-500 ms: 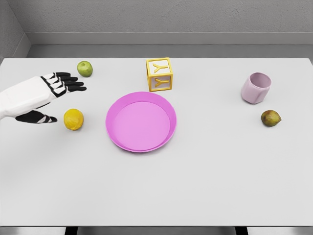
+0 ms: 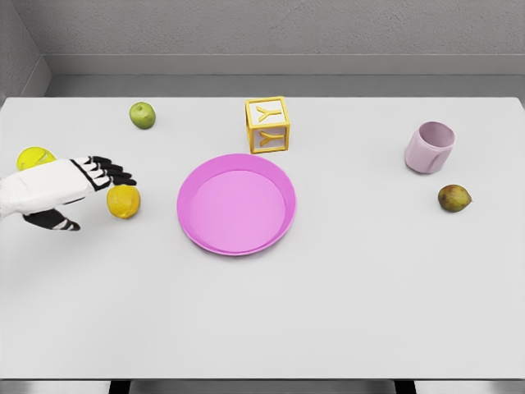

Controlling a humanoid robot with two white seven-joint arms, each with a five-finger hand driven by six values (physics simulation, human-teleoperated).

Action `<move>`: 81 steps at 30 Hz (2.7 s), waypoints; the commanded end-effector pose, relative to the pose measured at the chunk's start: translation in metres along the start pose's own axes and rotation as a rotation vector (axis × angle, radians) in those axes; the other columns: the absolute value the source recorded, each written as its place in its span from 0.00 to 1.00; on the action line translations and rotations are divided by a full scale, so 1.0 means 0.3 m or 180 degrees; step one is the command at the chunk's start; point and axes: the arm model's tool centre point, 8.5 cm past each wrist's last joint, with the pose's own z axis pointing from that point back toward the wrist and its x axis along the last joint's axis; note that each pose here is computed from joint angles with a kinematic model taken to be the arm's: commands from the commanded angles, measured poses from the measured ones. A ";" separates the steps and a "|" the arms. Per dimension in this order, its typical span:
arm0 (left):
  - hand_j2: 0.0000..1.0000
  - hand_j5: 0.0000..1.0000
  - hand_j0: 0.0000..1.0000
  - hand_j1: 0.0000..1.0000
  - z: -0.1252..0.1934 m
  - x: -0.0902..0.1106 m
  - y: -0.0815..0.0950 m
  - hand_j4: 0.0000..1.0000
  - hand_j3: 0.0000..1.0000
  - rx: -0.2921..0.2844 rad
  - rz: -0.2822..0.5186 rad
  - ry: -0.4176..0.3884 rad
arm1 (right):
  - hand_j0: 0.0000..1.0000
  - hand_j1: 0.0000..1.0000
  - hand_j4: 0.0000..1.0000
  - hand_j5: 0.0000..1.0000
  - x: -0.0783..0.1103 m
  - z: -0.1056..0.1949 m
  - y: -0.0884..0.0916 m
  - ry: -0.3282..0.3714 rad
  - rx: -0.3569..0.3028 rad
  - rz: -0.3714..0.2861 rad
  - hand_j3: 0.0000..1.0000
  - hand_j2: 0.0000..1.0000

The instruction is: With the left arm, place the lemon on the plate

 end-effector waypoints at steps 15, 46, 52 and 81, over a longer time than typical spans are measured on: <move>1.00 1.00 1.00 1.00 -0.162 -0.045 -0.019 1.00 1.00 -0.0122 -0.0100 0.0137 | 1.00 1.00 1.00 1.00 0.000 0.000 0.000 0.0000 0.0001 0.0000 1.00 1.00; 0.55 0.55 0.55 0.55 -0.232 -0.037 -0.101 0.55 0.55 -0.0527 -0.0297 0.0201 | 1.00 1.00 1.00 1.00 0.000 0.000 0.000 0.0000 0.0001 0.0000 1.00 1.00; 0.48 0.48 0.48 0.48 -0.231 -0.034 -0.101 0.48 0.48 -0.0518 -0.0277 0.0187 | 1.00 1.00 1.00 1.00 0.000 0.000 0.000 0.0000 0.0001 0.0000 1.00 1.00; 0.44 0.44 0.44 0.44 -0.428 0.162 0.154 0.44 0.44 0.0278 -0.0173 -0.0591 | 1.00 1.00 1.00 1.00 0.000 0.000 0.000 0.0000 0.0001 0.0000 1.00 1.00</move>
